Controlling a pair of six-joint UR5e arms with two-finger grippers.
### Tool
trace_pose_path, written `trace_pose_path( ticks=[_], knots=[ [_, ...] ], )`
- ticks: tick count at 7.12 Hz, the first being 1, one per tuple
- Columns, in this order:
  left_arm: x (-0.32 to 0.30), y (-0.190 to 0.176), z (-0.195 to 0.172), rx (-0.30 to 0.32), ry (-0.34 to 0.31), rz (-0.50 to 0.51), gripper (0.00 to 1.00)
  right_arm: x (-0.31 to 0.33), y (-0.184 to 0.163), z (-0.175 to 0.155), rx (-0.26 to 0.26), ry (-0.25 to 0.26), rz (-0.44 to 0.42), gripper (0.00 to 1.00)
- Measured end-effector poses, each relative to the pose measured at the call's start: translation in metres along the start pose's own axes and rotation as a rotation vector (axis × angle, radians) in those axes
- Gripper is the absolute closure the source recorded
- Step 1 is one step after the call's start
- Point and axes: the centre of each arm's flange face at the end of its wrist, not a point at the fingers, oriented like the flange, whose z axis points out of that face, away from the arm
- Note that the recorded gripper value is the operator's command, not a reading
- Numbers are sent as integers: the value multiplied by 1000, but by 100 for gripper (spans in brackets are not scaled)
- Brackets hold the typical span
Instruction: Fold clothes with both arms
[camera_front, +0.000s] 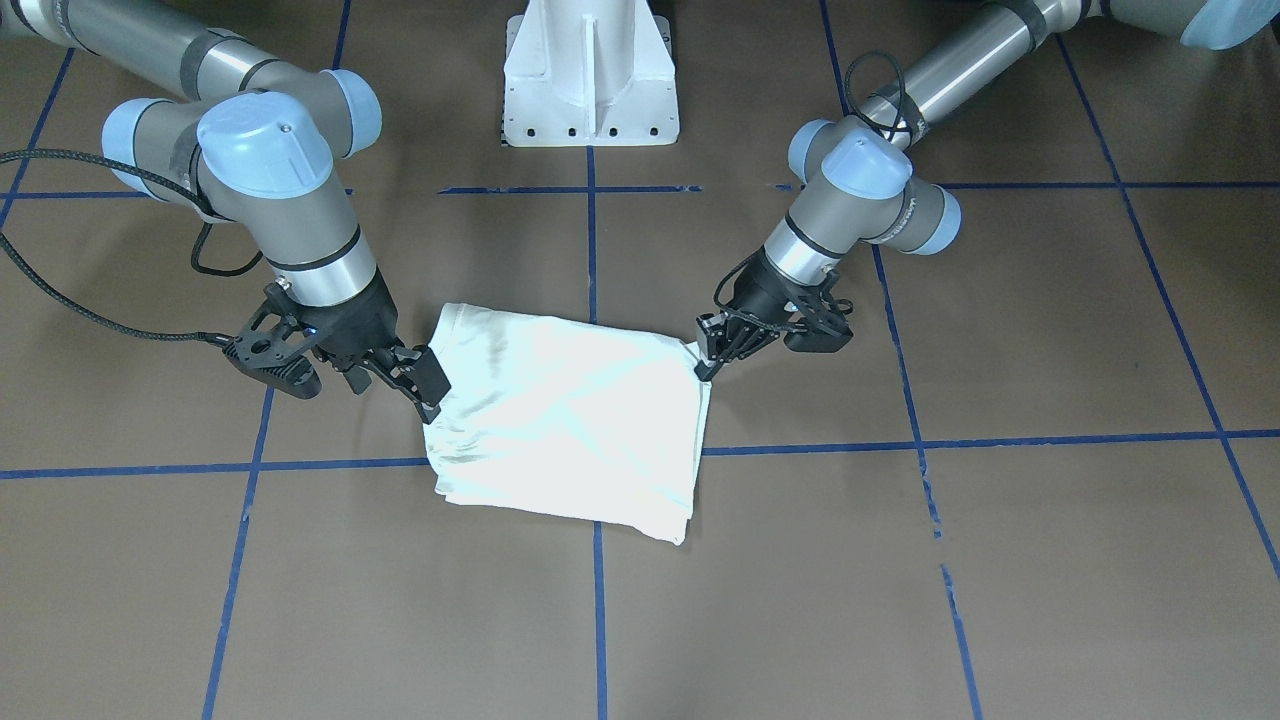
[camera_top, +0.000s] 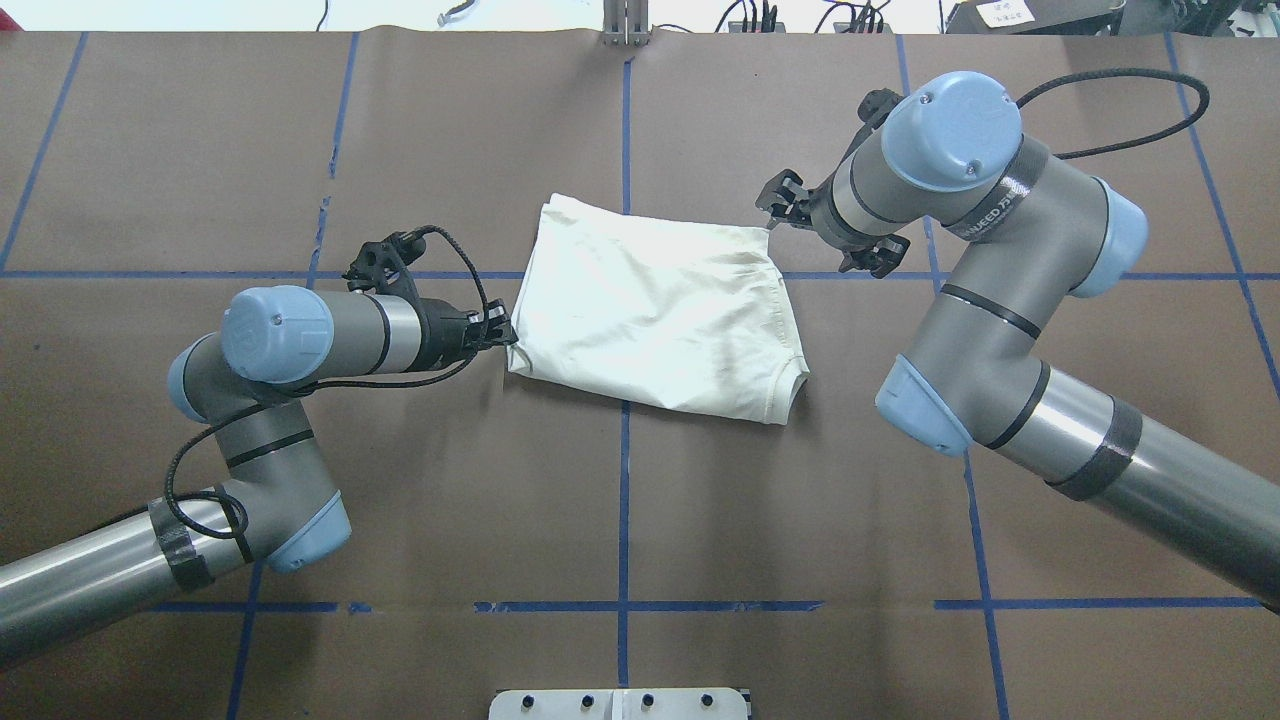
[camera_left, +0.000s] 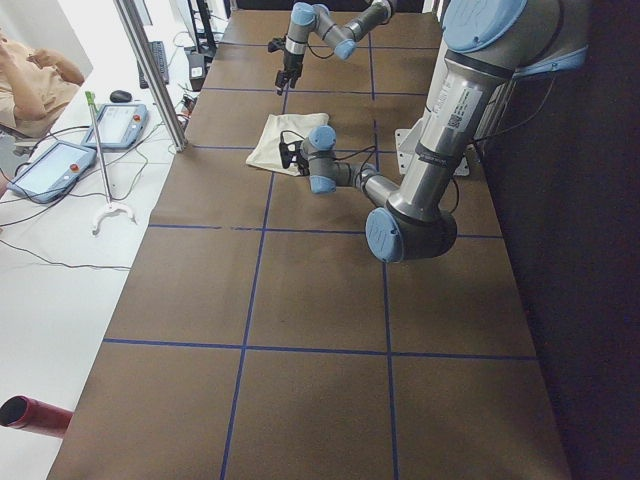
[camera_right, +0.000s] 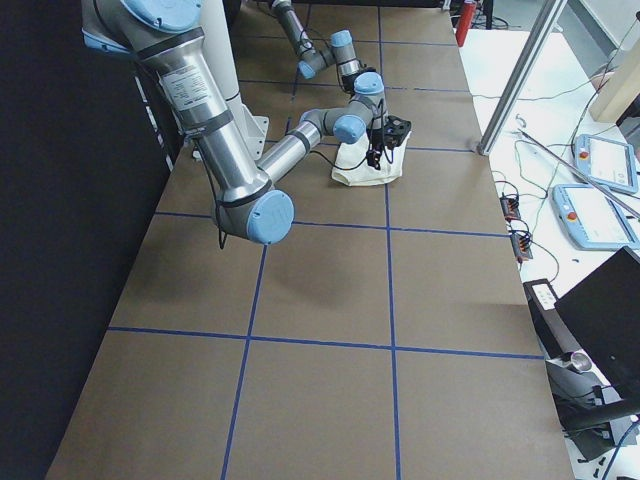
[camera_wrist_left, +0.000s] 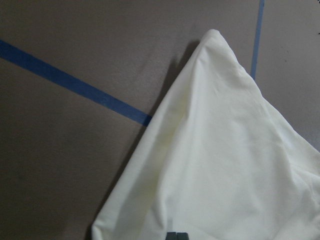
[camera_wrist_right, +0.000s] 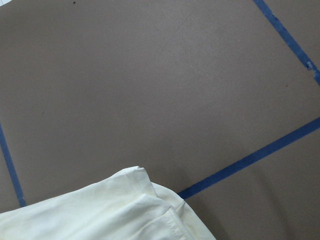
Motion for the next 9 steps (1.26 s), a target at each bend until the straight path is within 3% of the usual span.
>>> trace_pose_path(
  ticks=[2, 4, 6, 8, 9],
  knots=[
    [0, -3, 0, 3, -6, 6, 100, -1, 0, 2, 1, 1, -3, 2],
    [27, -39, -39, -32, 22, 1, 100, -3, 1, 1, 1, -2, -2, 2],
    [36, -60, -78, -26, 43, 41, 100, 0, -7, -2, 6, -3, -4, 2],
    [-20, -97, -137, -7, 3, 212, 100, 36, -61, -16, -2, 19, -46, 1],
    [-65, -133, -175, 7, -45, 338, 89, 73, -105, -31, -16, 33, -101, 1]
  ],
)
